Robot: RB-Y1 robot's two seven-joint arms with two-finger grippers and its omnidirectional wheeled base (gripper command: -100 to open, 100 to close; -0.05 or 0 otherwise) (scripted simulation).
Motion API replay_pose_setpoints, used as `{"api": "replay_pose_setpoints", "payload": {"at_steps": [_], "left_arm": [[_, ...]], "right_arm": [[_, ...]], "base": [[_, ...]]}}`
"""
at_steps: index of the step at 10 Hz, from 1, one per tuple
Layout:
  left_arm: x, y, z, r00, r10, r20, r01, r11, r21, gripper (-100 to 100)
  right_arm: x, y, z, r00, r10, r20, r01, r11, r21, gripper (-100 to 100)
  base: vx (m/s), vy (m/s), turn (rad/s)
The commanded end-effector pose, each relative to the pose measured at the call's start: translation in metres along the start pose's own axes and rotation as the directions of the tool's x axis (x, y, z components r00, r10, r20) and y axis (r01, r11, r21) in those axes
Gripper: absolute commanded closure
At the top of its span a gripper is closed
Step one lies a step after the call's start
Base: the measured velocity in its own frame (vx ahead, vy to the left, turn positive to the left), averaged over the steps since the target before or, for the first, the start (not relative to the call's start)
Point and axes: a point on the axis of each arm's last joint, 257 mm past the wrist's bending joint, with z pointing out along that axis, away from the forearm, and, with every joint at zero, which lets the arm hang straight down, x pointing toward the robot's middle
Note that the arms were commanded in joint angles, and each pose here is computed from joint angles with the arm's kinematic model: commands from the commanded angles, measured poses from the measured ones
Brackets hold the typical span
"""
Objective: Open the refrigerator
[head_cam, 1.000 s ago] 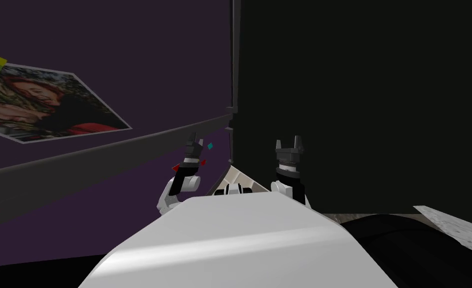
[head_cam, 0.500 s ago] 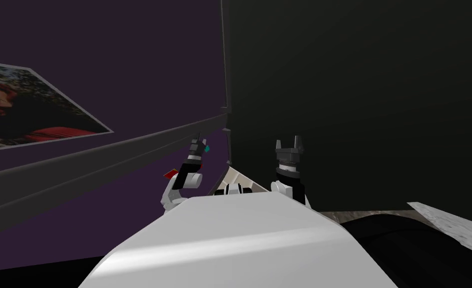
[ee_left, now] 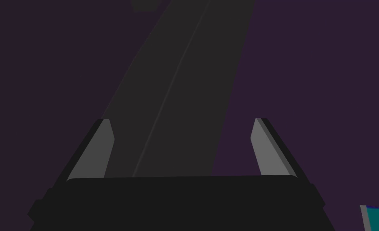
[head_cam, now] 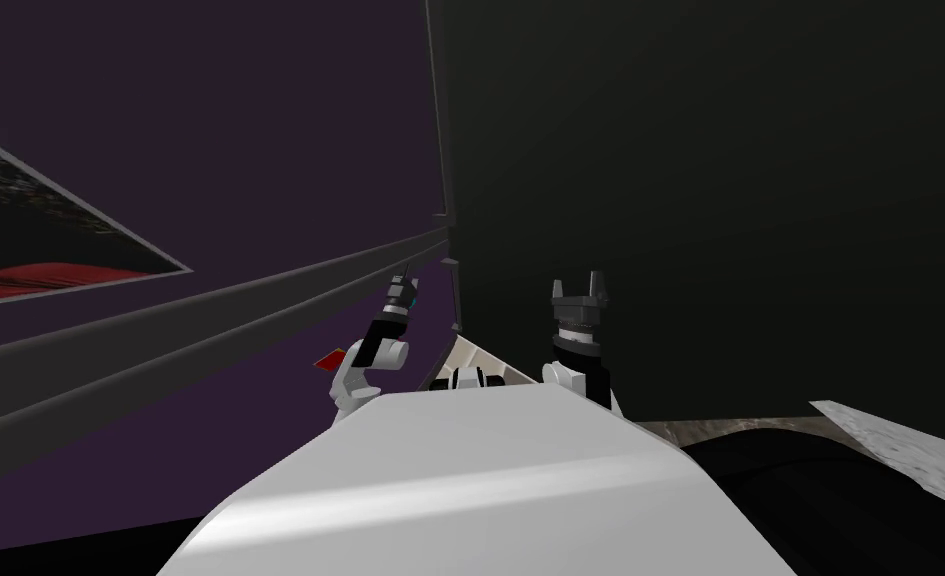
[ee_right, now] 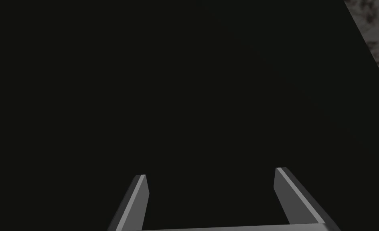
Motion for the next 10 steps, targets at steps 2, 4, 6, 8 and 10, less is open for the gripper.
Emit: {"api": "replay_pose_setpoints", "payload": {"at_steps": [2,4,6,8,10], "left_arm": [[0.009,0.018,0.01,0.9998,-0.016,-0.011,0.015,0.9971,-0.075,-100],[0.012,0.025,0.014,0.9996,-0.022,-0.016,0.02,0.9944,-0.103,-100],[0.016,0.032,0.018,0.9995,-0.026,-0.02,0.023,0.9909,-0.132,-100],[0.023,0.043,0.024,0.999,-0.032,-0.03,0.026,0.9831,-0.181,-100],[0.025,0.052,0.027,0.9989,-0.034,-0.033,0.026,0.976,-0.216,-100]], "right_arm": [[0.0,0.0,0.0,1.0,0.0,0.0,0.0,1.0,0.0,0],[0.0,0.0,0.0,1.0,0.0,0.0,0.0,1.0,0.0,0],[0.0,0.0,0.0,1.0,0.0,0.0,0.0,1.0,0.0,0],[0.0,0.0,0.0,1.0,0.0,0.0,0.0,1.0,0.0,0],[0.0,0.0,0.0,1.0,0.0,0.0,0.0,1.0,0.0,0]], "base": [[0.04,0.001,-0.057],[0.048,0.006,-0.072],[0.046,0.005,-0.05],[0.046,0.003,-0.088],[0.042,0.004,-0.04]]}}
